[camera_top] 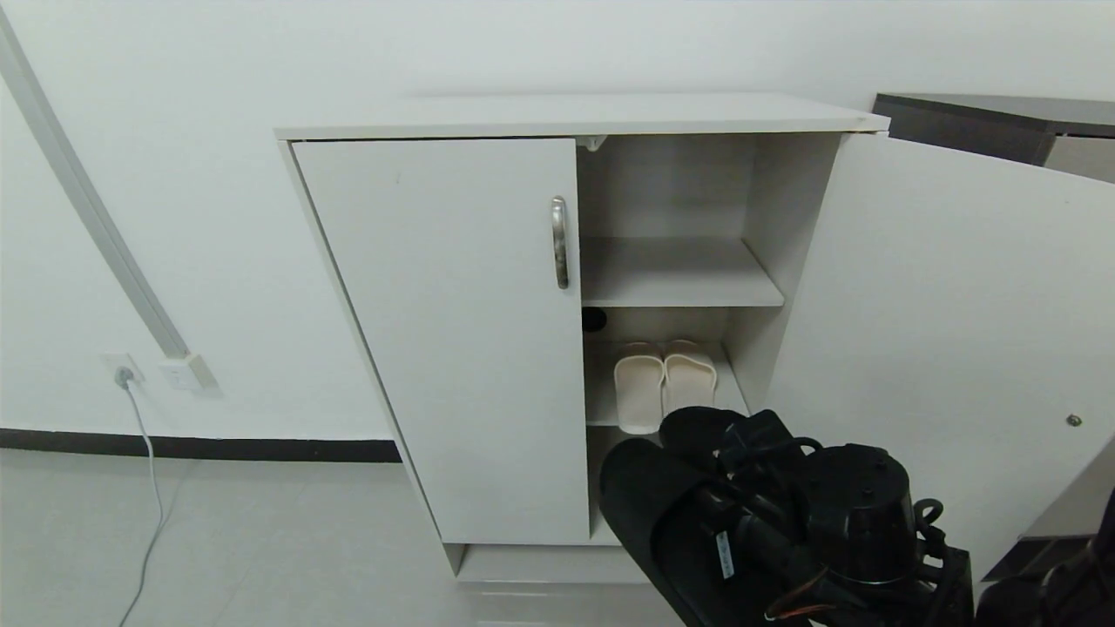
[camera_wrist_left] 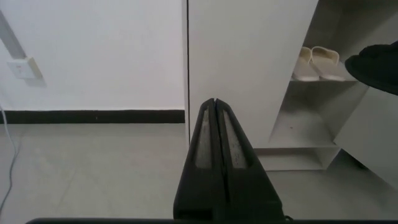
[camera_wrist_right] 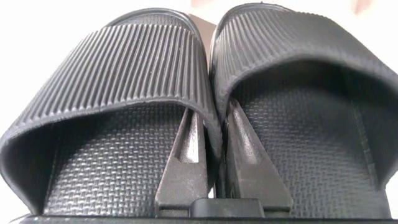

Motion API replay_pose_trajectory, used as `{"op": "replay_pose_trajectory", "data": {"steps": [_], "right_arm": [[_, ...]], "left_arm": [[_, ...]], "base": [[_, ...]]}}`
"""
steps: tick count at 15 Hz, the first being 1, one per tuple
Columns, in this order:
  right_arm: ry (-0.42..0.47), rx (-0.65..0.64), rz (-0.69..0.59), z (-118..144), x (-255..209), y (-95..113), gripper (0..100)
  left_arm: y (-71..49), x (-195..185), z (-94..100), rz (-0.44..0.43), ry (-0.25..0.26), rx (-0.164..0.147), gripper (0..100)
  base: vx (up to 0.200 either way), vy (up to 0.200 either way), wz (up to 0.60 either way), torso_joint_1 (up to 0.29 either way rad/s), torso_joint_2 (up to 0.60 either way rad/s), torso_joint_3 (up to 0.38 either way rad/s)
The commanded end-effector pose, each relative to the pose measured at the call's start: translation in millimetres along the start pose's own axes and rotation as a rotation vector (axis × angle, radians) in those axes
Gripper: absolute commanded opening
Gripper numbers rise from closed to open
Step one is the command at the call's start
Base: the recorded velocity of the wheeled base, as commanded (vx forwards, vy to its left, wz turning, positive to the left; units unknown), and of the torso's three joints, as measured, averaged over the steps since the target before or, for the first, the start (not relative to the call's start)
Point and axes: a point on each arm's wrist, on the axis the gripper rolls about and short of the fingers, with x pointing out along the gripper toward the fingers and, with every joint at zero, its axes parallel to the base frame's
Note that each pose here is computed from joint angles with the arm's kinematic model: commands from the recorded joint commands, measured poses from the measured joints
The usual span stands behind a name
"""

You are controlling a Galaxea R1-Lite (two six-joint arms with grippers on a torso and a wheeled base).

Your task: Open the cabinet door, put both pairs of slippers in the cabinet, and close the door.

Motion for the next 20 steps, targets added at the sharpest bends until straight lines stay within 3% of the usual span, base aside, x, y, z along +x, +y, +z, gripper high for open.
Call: {"op": "replay_pose_trajectory", "data": {"steps": [1,7,11,13,16,20], "right_arm": [[-0.001,-0.003,0.008,0,0,1,0],[-0.002,-0.003,0.011,-4,5,4,0],[-0.056,0.000,0.001,-3,15,10,0],[-0.108,0.065,-0.119,17,33,22,0],[-0.082,0.152,-0.318,48,48,31,0],[-0.086,0.191,-0.331,111,21,34,0]], "left_arm": [[0.0,0,0.0,0.001,0.002,-0.001,0],[0.0,0,0.0,0.001,0.002,-0.002,0],[0.0,0,-0.2,0.001,0.003,-0.002,0],[0.0,0,0.0,0.002,0.002,-0.002,0],[0.0,0,0.0,0.002,0.002,-0.002,0],[0.0,0,0.0,0.001,0.002,-0.001,0]], "base": [[0.000,0.000,-0.60,0.007,0.02,0.007],[0.000,0.000,-0.10,-0.001,0.00,0.001],[0.000,0.000,0.00,0.000,0.00,0.000],[0.000,0.000,0.00,0.000,0.00,0.000],[0.000,0.000,0.00,0.000,0.00,0.000],[0.000,0.000,0.00,0.000,0.00,0.000]]}}
